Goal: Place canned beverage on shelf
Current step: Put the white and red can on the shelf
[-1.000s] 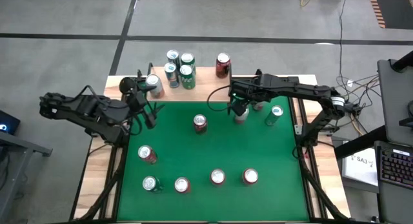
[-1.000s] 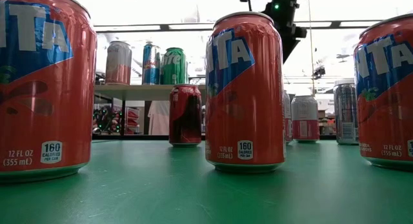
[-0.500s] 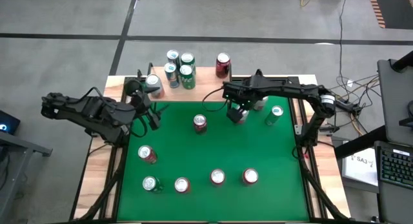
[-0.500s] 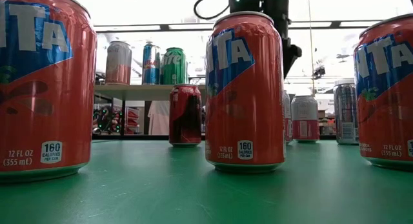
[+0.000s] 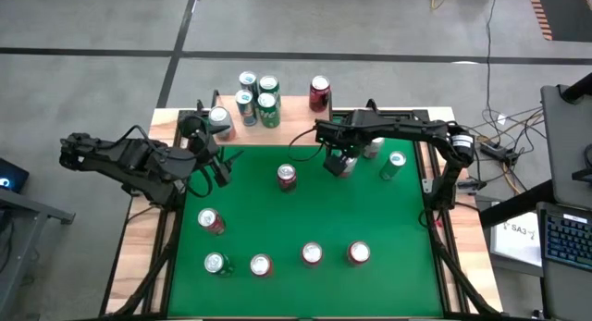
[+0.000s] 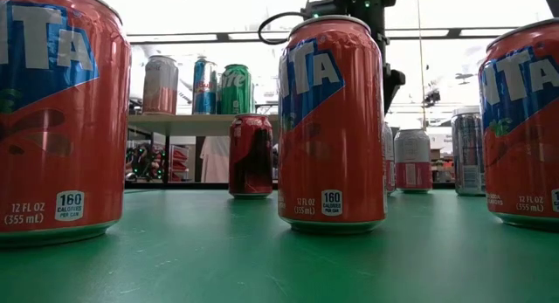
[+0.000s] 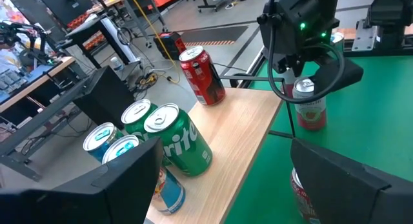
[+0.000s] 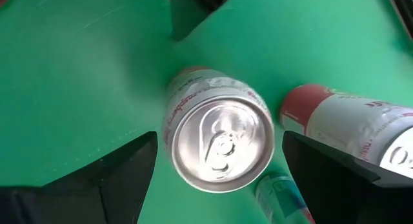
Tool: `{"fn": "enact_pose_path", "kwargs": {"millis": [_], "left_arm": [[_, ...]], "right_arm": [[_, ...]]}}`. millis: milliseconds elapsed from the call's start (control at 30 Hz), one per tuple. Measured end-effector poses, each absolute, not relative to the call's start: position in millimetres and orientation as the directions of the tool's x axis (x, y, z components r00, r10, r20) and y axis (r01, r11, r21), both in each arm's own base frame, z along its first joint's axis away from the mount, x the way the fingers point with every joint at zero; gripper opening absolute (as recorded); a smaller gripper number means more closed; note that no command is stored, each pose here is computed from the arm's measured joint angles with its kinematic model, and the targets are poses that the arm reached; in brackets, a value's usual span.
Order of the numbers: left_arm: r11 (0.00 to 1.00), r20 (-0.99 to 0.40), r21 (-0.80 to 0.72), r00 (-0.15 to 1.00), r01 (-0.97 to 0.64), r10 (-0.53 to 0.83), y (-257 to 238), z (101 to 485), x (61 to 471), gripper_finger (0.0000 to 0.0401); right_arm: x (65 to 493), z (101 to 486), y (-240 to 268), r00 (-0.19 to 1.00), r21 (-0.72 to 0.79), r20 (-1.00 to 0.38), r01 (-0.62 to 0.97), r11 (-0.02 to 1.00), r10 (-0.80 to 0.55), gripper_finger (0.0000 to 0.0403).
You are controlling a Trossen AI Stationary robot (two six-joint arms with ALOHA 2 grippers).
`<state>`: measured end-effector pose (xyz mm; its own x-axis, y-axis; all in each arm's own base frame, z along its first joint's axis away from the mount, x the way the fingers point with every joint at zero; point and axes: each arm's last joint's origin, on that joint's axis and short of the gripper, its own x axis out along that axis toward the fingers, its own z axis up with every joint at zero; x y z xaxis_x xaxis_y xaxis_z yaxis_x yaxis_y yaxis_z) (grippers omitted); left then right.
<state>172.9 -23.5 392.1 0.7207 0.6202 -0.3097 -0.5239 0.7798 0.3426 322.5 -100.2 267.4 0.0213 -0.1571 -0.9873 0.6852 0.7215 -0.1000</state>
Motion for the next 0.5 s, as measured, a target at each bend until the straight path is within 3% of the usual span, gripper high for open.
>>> {"fn": "enact_pose_path", "kwargs": {"millis": [500], "left_arm": [[0.780,-0.310,0.344,0.720,-0.523,0.620,-24,392,173,0.0326]], "right_arm": [[320,248,-100,0.000,-0.122,-0.986,0.684,0.719,-0.167,0.0327]]}}
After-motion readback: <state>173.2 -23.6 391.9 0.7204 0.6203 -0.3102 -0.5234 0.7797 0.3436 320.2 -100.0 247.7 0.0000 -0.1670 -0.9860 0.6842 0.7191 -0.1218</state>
